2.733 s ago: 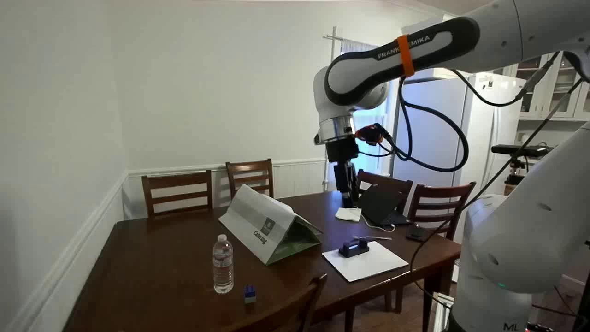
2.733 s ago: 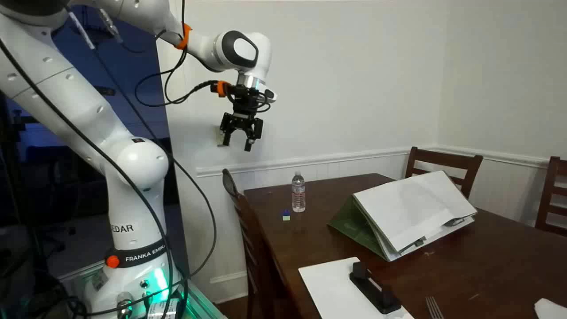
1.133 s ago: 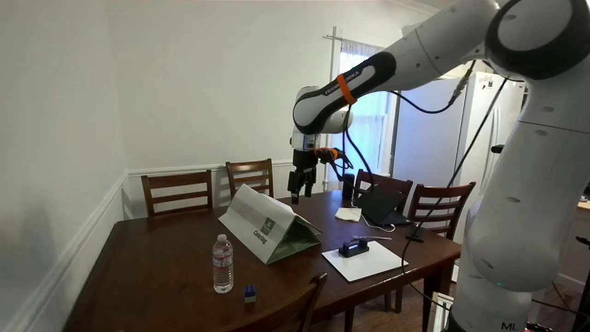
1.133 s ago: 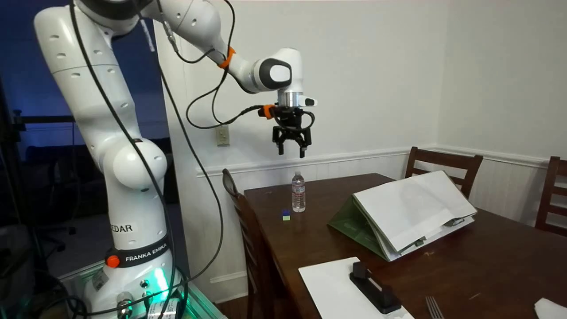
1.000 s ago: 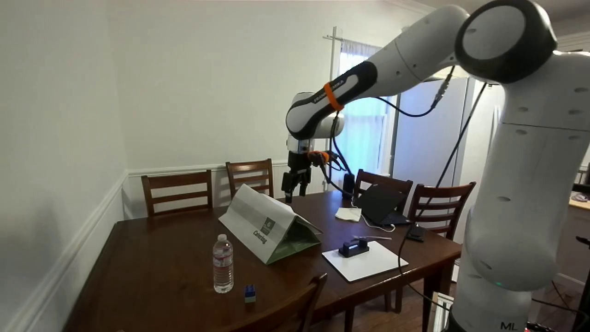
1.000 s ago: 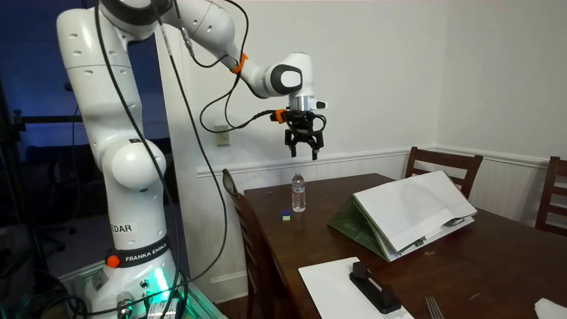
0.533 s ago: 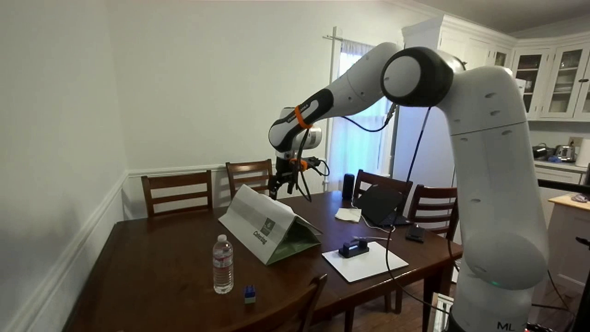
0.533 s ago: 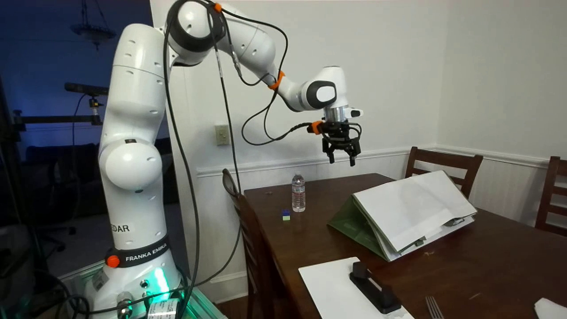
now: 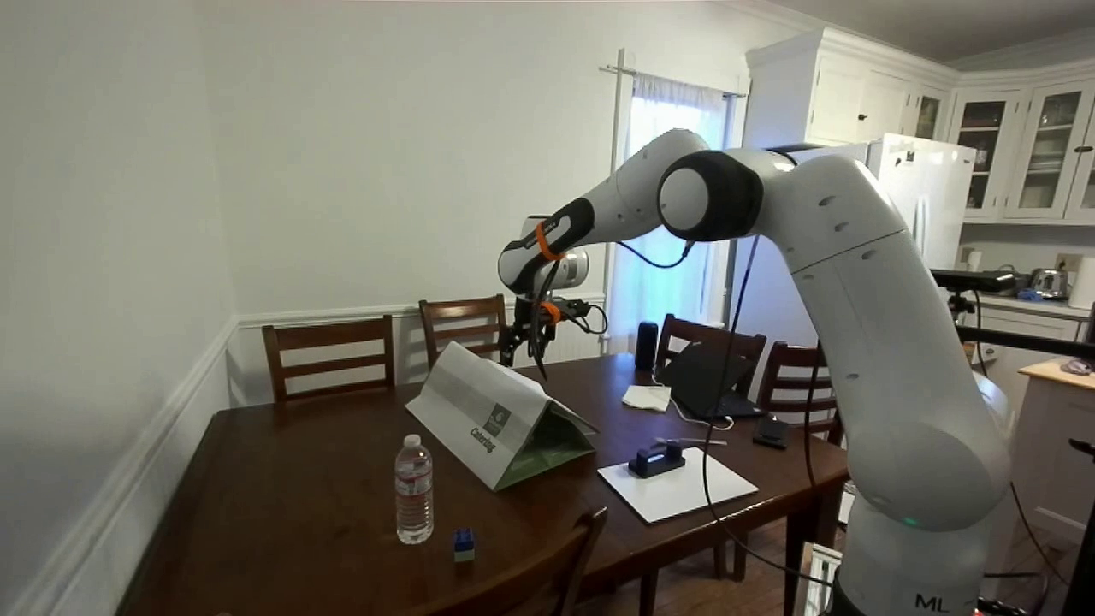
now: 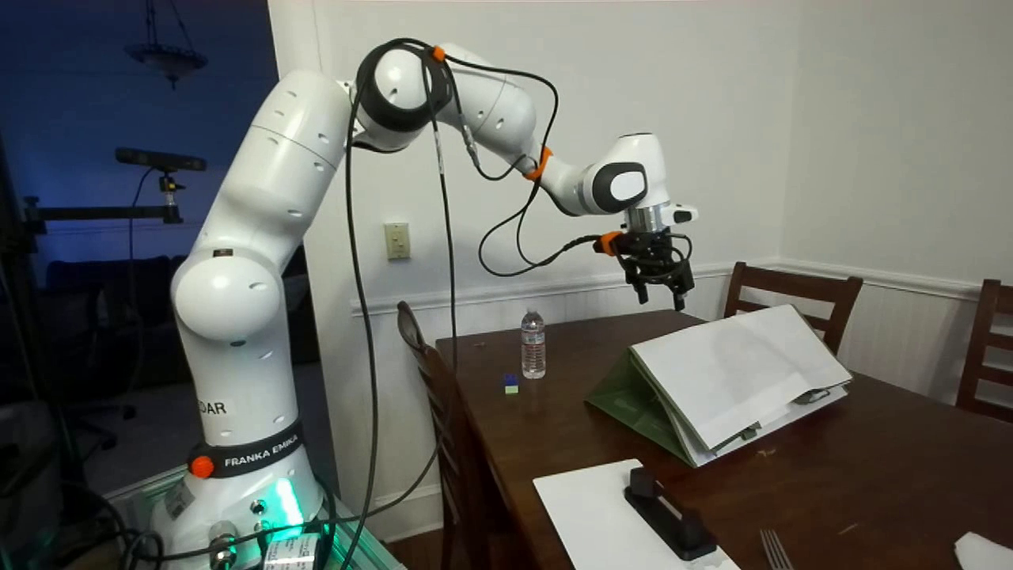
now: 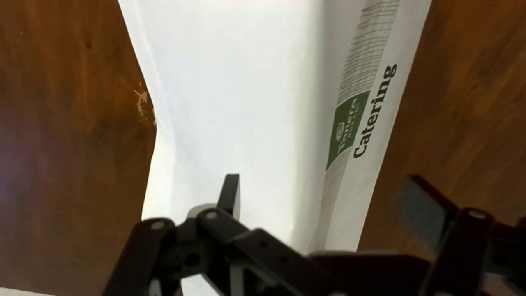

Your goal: Turn the white and green paper bag ninety degrees clockwise

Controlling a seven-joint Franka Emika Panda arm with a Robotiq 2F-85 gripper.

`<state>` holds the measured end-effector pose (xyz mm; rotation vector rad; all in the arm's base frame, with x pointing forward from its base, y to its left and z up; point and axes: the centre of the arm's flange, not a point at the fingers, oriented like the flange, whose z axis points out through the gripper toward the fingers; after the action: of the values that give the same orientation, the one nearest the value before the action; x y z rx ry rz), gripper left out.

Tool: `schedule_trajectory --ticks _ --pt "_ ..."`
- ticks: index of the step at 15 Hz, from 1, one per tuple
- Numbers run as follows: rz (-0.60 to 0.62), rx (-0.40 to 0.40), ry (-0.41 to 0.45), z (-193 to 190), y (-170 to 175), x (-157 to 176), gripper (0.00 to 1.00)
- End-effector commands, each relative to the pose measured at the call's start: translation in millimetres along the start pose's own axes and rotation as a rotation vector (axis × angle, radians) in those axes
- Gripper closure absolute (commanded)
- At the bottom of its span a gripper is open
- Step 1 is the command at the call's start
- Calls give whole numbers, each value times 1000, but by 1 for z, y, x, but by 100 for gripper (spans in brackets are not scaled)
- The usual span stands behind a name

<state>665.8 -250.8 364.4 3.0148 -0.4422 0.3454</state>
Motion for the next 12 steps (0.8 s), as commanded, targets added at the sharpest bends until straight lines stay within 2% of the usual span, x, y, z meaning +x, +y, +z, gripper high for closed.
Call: schedule_trajectory --ticks 1,7,8,9,10,11,12 --pt "81 31 23 18 18 26 0" --pt "114 72 -2 52 20 17 0" --pt "117 84 -10 57 18 15 3" --pt "115 88 -12 62 16 14 9" --pt "112 88 -17 66 14 12 27" --pt "111 85 -22 69 13 11 29" --pt "105 80 -26 73 13 9 37"
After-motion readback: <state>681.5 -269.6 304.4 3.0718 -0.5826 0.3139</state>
